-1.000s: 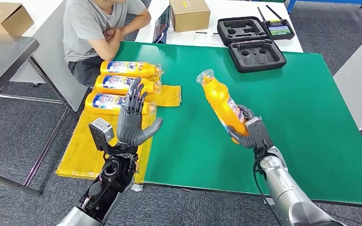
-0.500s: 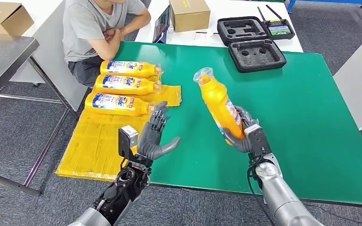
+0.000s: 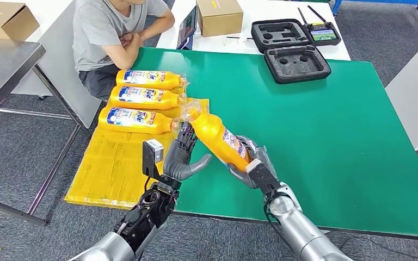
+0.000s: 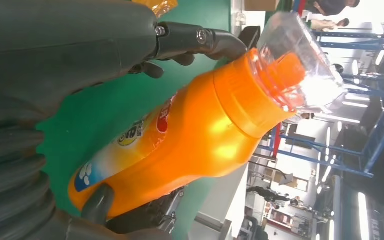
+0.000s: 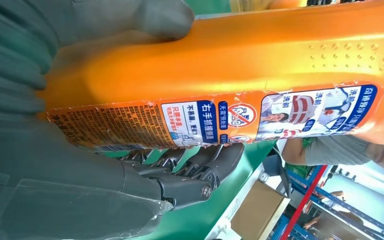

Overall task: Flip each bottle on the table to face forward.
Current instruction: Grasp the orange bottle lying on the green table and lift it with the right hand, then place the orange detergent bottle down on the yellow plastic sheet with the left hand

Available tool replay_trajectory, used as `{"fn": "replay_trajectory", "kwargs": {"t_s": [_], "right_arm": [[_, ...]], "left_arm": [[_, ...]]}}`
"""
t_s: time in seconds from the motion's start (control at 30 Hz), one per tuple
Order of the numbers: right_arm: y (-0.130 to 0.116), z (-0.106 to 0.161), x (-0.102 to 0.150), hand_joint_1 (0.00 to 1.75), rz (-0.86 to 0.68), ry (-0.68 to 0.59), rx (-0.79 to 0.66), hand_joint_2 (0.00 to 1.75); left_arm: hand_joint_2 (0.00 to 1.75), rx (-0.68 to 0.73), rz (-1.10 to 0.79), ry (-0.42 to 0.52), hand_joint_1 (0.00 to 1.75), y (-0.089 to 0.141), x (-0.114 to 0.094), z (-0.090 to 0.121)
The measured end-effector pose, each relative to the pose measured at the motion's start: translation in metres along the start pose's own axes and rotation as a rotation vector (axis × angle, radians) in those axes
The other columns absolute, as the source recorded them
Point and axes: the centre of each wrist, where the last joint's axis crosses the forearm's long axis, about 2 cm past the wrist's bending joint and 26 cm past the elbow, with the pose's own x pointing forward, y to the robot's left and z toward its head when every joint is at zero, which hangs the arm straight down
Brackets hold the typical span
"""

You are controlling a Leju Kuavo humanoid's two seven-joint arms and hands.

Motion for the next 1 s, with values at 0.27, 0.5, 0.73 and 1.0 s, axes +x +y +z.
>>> {"fn": "replay_trajectory", "kwargs": {"t_s": [0.27, 0.5, 0.73, 1.0], "right_arm": [[0.012, -0.003, 0.005, 1.75, 0.009, -0.021, 0.036, 1.75], [0.024, -0.008, 0.015, 1.75, 0.004, -0.059, 0.066, 1.75], [0.027, -0.008, 0.016, 1.75, -0.006, -0.061, 0.071, 1.75], [0.027, -0.011, 0.019, 1.75, -0.048, -0.062, 0.063, 1.75]], "left_arm": [[1.75, 0.03, -0.028, 0.042, 0.0, 0.003, -0.006, 0.0], [1.75, 0.066, -0.052, 0.093, 0.0, 0.005, -0.013, 0.001], [1.75, 0.087, -0.067, 0.107, 0.0, 0.007, -0.015, 0.001], [1.75, 0.084, -0.065, 0.112, 0.0, 0.008, -0.016, 0.003]]}}
